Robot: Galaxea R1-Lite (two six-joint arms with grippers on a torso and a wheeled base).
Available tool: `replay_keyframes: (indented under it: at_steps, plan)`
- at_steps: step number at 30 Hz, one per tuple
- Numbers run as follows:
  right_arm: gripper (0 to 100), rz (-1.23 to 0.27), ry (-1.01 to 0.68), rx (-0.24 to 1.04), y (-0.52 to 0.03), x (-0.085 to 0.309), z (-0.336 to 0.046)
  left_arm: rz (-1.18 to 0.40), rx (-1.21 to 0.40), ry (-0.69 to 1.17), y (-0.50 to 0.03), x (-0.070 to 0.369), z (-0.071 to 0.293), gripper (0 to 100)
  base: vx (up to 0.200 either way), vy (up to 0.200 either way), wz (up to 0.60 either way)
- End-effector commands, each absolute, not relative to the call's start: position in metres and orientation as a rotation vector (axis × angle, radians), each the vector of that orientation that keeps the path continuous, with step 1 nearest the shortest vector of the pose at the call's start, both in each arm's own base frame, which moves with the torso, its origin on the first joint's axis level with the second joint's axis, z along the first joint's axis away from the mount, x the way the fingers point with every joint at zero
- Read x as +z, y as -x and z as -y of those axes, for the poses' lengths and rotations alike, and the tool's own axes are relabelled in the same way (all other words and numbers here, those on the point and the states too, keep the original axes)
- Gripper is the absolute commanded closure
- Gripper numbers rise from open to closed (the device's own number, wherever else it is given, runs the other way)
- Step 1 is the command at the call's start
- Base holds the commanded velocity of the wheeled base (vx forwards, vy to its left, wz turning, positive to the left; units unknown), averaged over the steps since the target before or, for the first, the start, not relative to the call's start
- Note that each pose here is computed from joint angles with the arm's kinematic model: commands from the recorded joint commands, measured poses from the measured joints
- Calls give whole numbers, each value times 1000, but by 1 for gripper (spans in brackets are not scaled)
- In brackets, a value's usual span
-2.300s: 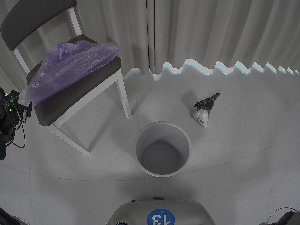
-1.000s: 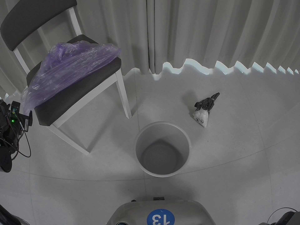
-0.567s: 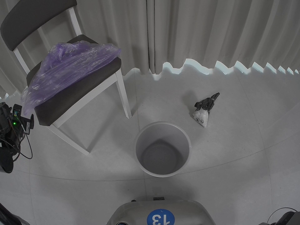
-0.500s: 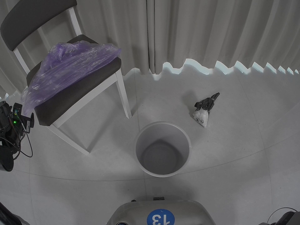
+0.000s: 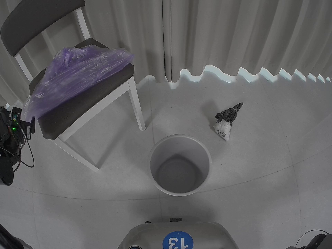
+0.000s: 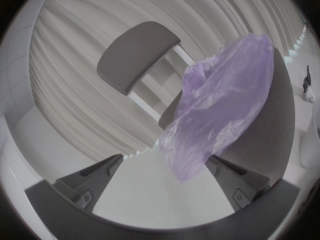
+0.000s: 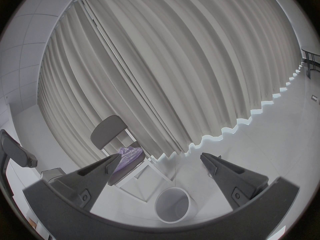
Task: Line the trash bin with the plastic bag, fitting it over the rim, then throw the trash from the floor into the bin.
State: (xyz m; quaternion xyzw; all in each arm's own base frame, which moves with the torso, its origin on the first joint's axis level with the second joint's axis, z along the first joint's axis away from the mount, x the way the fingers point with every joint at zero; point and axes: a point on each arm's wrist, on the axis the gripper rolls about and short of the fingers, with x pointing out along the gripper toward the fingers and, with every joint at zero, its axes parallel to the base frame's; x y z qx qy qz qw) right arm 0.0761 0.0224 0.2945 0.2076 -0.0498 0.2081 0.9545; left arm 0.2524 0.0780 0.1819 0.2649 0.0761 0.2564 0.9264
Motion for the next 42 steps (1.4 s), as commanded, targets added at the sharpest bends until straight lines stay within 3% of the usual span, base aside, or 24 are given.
replay_keyframes:
  at_steps: [1,42]
  plan:
    - [0,101,-421,423,-76,294,-23,-108,539,-542,-245,194,-76,0,0,0,0]
    - [0,106,-421,421,-76,296,-22,-155,592,-520,-262,177,-82,0,0,0,0]
